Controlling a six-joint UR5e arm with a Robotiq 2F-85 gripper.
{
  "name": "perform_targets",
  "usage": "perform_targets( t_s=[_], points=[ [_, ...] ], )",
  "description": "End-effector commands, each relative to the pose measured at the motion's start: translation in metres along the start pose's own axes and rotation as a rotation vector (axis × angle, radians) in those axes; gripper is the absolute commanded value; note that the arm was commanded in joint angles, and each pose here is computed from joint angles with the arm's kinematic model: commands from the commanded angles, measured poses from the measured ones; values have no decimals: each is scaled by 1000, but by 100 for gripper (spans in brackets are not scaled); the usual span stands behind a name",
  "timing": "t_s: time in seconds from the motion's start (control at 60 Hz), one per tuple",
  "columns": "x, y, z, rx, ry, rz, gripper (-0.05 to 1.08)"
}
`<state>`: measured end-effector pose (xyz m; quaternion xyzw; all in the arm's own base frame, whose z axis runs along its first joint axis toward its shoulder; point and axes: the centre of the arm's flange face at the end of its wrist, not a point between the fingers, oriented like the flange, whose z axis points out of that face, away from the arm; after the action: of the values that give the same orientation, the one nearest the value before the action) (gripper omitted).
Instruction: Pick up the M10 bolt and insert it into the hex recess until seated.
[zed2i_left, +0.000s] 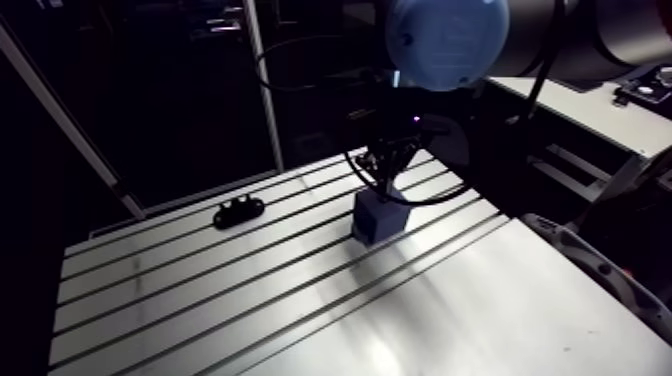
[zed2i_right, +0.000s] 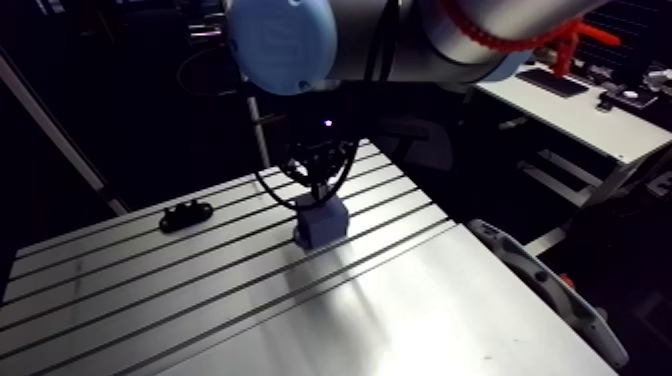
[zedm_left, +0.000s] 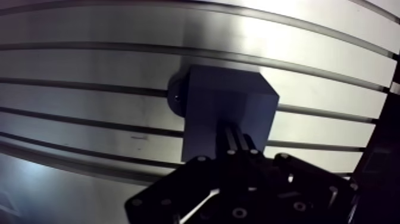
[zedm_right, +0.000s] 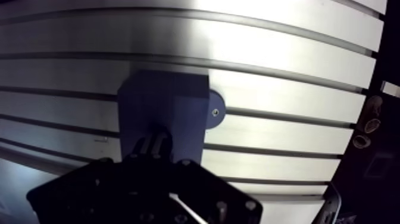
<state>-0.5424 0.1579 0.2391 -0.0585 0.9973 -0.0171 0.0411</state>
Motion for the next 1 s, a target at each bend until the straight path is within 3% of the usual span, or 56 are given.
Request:
perform_targets(
  t_s=[0.017,1.0],
  points=[
    [0,0,1,-1,1,-1,108],
    [1,0,7,4,-9,-21,108]
  ],
)
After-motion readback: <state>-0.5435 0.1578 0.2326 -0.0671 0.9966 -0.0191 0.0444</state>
